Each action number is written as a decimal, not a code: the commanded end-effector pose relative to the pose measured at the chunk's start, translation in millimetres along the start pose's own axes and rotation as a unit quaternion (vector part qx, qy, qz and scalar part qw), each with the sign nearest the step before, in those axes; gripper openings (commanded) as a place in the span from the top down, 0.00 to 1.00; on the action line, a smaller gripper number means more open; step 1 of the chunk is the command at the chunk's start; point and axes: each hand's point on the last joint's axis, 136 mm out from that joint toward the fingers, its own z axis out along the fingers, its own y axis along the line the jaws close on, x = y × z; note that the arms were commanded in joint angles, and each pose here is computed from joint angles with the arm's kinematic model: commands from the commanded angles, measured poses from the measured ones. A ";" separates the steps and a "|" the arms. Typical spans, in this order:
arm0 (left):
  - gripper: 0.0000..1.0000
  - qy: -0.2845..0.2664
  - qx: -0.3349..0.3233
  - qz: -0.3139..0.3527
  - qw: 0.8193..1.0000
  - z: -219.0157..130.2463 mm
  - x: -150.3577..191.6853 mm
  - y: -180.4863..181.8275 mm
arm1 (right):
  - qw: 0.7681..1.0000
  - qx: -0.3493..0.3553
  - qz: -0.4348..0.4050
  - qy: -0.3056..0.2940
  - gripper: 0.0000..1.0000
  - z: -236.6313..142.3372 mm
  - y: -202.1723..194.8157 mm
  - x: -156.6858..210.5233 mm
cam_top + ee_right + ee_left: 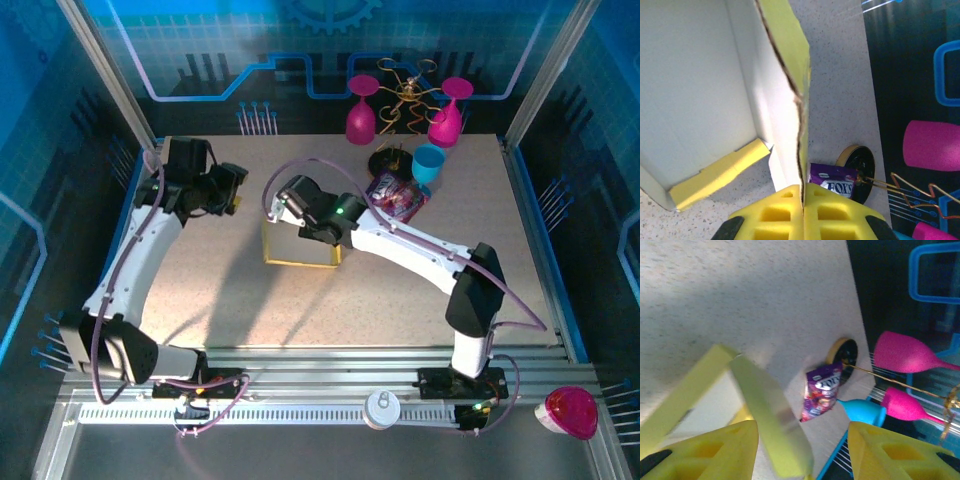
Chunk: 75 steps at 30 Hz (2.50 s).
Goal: Fold the paper box
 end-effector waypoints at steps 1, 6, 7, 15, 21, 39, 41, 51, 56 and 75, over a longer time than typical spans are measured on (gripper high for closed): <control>0.49 0.042 0.003 -0.029 0.999 -1.4 9.7 -17.8 | 0.999 0.013 0.016 -0.038 1.00 -20.4 -18.6 -3.6; 0.52 0.061 -0.021 -0.068 0.996 -9.0 22.3 -26.1 | 0.998 0.022 0.031 -0.057 1.00 -26.1 -30.4 4.4; 0.53 0.064 -0.034 -0.076 0.994 -11.0 25.1 -24.8 | 0.997 0.022 0.031 -0.063 1.00 -27.5 -32.7 5.7; 0.58 0.109 -0.080 -0.170 0.976 -5.1 48.7 -13.0 | 0.996 0.032 0.031 -0.079 1.00 -26.9 -46.2 6.9; 0.58 0.132 -0.077 -0.206 0.967 17.7 63.0 -19.7 | 0.996 0.034 0.034 -0.081 1.00 -25.9 -47.5 4.2; 0.53 0.153 -0.111 -0.243 0.951 30.9 87.6 6.5 | 0.995 0.025 0.038 -0.084 1.00 -27.5 -39.5 -0.1; 0.52 0.156 -0.110 -0.251 0.949 34.5 89.4 8.7 | 0.995 0.024 0.037 -0.086 1.00 -28.4 -38.2 -1.8; 0.54 0.157 -0.109 -0.264 0.945 48.5 88.6 12.3 | 0.994 0.025 0.026 -0.107 1.00 -36.2 -30.4 -7.2; 0.56 0.171 -0.109 -0.264 0.943 55.6 92.1 14.6 | 0.993 0.030 0.024 -0.112 1.00 -37.5 -29.2 -8.0; 0.74 0.177 -0.131 -0.257 0.941 64.0 92.1 33.2 | 0.992 0.036 0.011 -0.124 1.00 -41.3 -24.3 -13.9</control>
